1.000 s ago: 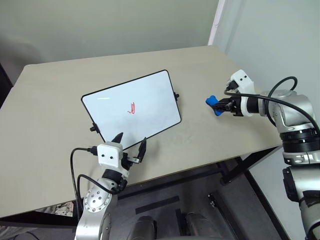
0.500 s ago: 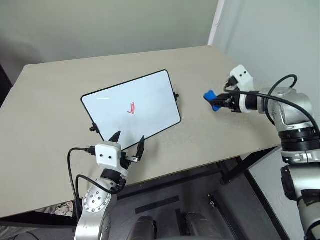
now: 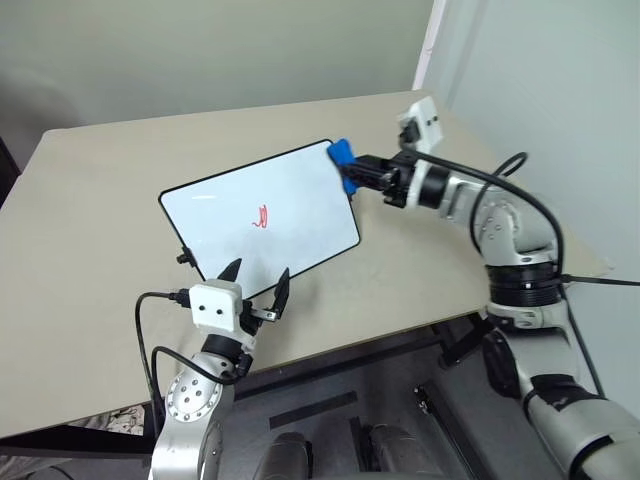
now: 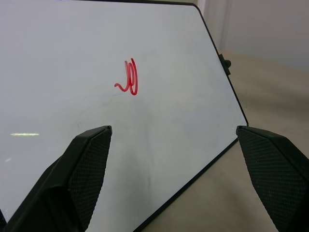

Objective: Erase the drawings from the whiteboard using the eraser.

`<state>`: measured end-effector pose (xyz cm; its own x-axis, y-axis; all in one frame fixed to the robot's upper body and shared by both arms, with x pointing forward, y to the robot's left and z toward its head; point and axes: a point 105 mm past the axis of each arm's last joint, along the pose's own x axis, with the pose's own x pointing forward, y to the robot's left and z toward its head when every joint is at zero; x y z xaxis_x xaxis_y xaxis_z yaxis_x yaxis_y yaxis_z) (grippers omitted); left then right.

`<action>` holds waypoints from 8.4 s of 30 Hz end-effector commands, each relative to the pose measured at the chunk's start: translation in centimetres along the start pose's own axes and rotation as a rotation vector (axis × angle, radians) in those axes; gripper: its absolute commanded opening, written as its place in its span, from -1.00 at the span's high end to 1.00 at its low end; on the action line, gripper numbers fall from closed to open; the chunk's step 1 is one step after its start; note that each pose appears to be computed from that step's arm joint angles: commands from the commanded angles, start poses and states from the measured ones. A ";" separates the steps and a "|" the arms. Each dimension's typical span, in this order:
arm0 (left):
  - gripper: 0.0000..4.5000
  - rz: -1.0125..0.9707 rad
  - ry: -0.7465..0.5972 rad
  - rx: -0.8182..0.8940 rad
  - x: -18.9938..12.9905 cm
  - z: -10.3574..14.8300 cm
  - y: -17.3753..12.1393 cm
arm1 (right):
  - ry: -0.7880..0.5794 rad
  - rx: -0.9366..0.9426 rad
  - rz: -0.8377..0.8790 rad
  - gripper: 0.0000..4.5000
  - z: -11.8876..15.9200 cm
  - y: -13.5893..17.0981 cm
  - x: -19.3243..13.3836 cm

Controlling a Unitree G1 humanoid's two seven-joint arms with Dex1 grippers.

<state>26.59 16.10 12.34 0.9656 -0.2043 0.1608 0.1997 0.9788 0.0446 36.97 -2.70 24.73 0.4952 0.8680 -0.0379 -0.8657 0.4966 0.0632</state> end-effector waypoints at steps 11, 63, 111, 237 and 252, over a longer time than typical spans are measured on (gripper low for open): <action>-1.00 0.057 -0.029 0.007 -0.8 1.1 0.4 | -0.063 -0.170 0.035 0.41 -0.6 3.7 7.1; -1.00 0.064 -0.017 -0.004 -1.4 0.7 0.4 | 0.174 -0.283 -0.064 0.41 -6.5 1.8 10.2; -1.00 0.073 -0.024 -0.015 -1.6 0.7 0.1 | 0.263 -0.393 0.002 0.41 -6.3 5.1 12.6; -1.00 0.110 -0.034 -0.024 -2.0 1.1 0.2 | 0.357 -0.474 0.332 0.41 -9.5 14.9 14.9; -1.00 0.122 -0.035 -0.029 -1.8 0.9 0.2 | 0.246 -0.380 0.091 0.41 -6.0 11.2 16.3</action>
<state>24.94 16.80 11.89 0.9848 -0.0859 0.1511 0.0893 0.9959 -0.0154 38.57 11.30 16.87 0.5077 0.7749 -0.3764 -0.8551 0.3999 -0.3301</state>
